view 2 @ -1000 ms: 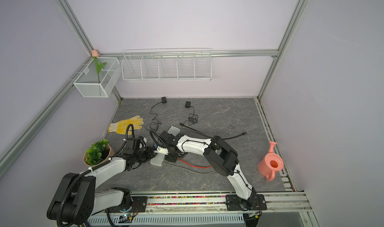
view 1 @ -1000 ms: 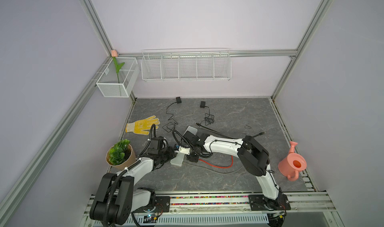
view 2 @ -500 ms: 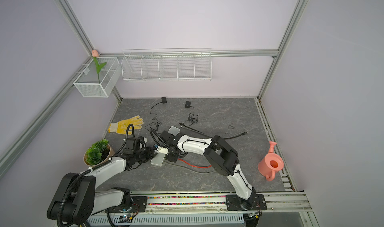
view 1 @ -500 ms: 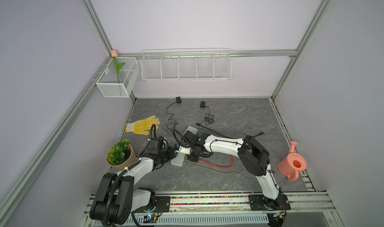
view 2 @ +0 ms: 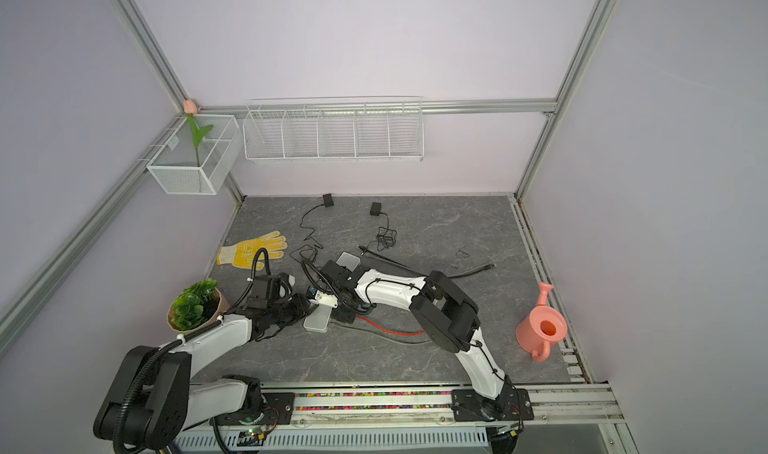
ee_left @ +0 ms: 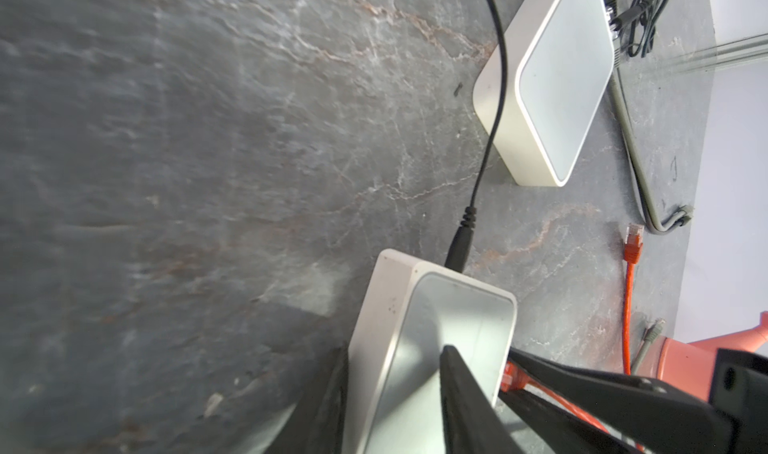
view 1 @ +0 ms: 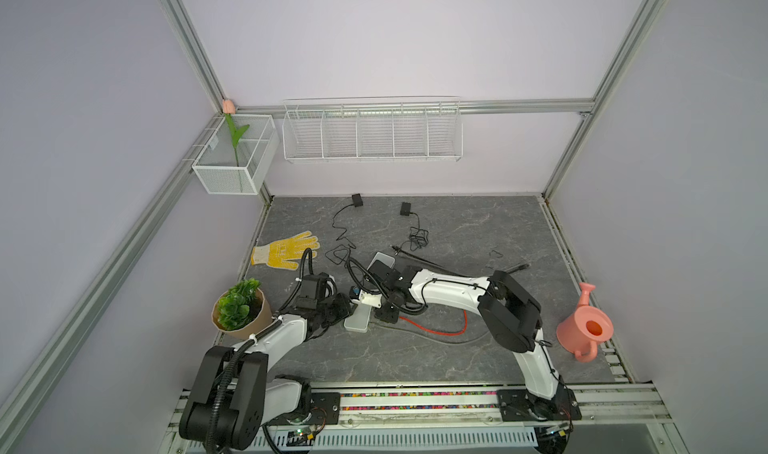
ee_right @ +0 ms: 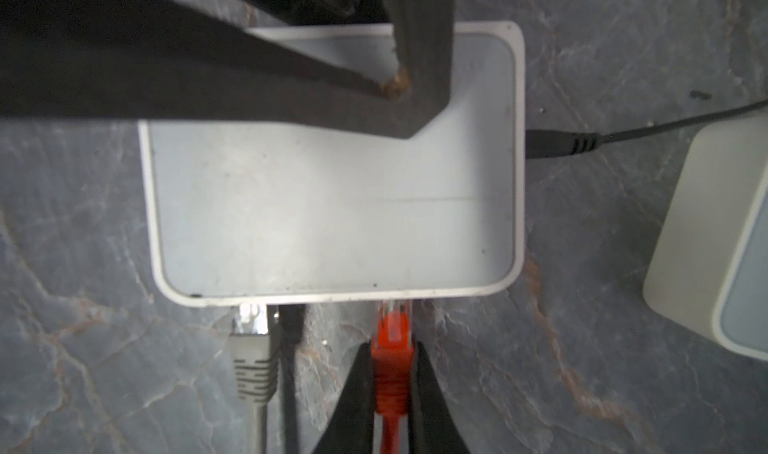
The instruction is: Insert the plug into the switch port
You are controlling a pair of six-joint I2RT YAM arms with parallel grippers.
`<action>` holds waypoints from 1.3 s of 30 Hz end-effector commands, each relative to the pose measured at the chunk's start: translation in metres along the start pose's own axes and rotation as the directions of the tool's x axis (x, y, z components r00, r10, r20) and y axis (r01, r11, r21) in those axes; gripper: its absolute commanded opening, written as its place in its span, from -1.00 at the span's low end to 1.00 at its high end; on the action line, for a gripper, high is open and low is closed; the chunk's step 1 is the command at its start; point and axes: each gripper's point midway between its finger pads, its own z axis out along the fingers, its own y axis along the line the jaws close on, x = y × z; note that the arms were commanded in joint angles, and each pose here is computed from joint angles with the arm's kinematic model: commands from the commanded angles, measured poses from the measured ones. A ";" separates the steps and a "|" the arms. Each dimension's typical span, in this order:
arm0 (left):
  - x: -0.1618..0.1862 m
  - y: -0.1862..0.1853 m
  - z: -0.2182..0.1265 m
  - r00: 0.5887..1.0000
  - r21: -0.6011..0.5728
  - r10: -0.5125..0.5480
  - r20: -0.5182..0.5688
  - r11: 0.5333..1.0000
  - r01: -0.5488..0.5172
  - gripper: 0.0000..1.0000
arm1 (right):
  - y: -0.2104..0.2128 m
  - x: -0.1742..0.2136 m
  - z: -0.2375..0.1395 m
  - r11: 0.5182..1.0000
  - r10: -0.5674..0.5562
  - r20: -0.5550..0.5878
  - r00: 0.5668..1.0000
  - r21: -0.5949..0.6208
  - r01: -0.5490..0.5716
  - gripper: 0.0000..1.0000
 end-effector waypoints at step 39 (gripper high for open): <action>0.020 -0.026 0.007 0.993 0.160 0.069 -0.099 0.986 -0.052 -0.29 | 0.008 -0.101 -0.009 0.997 -0.043 0.320 0.946 -0.045 0.061 -0.86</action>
